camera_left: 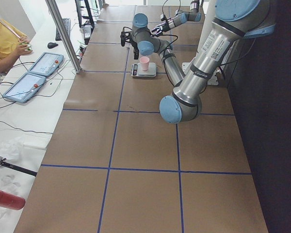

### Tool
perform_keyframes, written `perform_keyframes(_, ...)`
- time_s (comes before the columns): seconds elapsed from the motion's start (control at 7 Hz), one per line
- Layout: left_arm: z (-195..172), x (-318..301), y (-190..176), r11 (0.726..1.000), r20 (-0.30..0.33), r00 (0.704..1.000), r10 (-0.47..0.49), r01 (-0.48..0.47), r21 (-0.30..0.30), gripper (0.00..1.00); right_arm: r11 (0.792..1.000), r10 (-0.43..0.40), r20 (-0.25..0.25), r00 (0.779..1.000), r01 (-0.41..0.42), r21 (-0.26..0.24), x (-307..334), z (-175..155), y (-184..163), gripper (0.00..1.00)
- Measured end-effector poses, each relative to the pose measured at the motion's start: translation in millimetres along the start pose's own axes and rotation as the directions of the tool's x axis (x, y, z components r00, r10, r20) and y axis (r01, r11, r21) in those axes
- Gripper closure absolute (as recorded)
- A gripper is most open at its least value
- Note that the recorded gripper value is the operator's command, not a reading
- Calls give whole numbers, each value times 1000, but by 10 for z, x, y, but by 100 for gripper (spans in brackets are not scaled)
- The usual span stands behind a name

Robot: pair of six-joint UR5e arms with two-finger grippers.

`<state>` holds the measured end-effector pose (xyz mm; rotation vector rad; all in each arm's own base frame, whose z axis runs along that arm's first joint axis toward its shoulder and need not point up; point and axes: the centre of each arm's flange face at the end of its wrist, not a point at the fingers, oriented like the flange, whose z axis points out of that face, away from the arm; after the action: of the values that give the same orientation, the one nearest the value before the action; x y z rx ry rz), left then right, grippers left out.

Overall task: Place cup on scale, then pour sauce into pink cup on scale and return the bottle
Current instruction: 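Lift the left gripper away from the cup while the right gripper approaches the glass bottle, then grasp the glass sauce bottle with the right gripper and lift it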

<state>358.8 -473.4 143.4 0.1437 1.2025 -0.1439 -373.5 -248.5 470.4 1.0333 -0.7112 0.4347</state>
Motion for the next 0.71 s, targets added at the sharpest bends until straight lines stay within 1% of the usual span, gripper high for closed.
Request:
perform_keyframes(0.29, -30, -1, -18, 1000, -2, 1000, 1, -1, 5, 19, 1000, -24, -10, 1000, 24, 2, 26, 63, 103, 1)
perform_keyframes(0.71, -48, 2, -21, 1000, -3, 1000, 1, -1, 7, 19, 999, -36, -25, 999, 36, 6, 75, 135, 145, 1)
